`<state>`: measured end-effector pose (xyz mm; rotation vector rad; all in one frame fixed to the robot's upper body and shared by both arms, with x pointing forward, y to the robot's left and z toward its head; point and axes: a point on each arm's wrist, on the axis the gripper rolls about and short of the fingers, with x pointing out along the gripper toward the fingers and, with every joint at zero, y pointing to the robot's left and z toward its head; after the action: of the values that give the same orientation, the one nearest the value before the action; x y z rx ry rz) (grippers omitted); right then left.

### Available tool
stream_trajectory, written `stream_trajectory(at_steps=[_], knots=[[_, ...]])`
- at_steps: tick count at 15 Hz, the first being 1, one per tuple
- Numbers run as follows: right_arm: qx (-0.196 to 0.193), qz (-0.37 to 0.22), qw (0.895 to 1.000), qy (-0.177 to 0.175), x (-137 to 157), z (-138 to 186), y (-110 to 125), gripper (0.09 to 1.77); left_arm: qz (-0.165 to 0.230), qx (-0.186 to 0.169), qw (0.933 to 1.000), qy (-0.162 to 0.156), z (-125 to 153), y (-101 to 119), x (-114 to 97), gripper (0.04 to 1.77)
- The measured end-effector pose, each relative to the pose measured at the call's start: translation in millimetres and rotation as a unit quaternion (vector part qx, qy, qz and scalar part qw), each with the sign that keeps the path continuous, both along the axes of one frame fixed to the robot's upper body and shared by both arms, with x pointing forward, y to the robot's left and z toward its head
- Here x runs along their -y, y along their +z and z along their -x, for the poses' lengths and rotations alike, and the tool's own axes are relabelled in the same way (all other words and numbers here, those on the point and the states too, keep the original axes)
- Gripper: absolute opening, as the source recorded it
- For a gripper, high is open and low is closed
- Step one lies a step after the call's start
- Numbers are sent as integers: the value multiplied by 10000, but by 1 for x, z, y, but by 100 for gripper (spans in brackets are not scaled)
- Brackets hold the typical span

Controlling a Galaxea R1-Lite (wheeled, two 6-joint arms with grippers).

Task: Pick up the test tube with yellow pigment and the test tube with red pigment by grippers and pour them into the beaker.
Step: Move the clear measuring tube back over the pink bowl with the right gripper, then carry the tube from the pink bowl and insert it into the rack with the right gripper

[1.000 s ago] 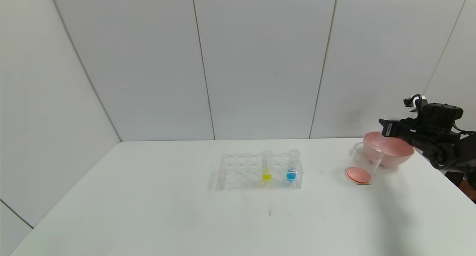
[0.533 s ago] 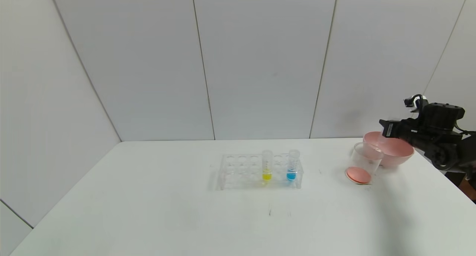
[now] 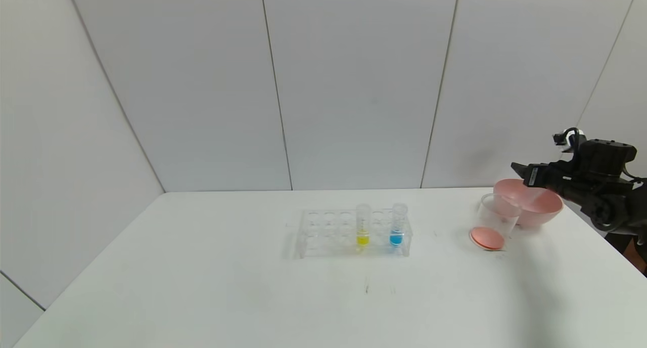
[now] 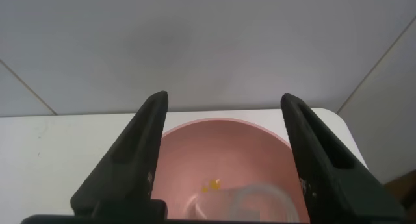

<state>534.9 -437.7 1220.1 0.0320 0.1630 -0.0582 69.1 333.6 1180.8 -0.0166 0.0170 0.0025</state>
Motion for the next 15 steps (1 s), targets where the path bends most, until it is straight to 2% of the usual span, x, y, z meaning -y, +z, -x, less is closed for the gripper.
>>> stream_trajectory(at_steps=[7, 11, 15], knots=[[78, 206, 9997, 57, -6, 2, 7, 153, 0, 0, 10000, 2, 0, 0, 0, 172], [-22, 288, 9993, -236, -26, 7, 27, 160, -2, 0, 10000, 0, 0, 0, 0, 172], [216, 317, 9990, -218, -48, 15, 53, 164, 0, 0, 10000, 2, 0, 0, 0, 172]])
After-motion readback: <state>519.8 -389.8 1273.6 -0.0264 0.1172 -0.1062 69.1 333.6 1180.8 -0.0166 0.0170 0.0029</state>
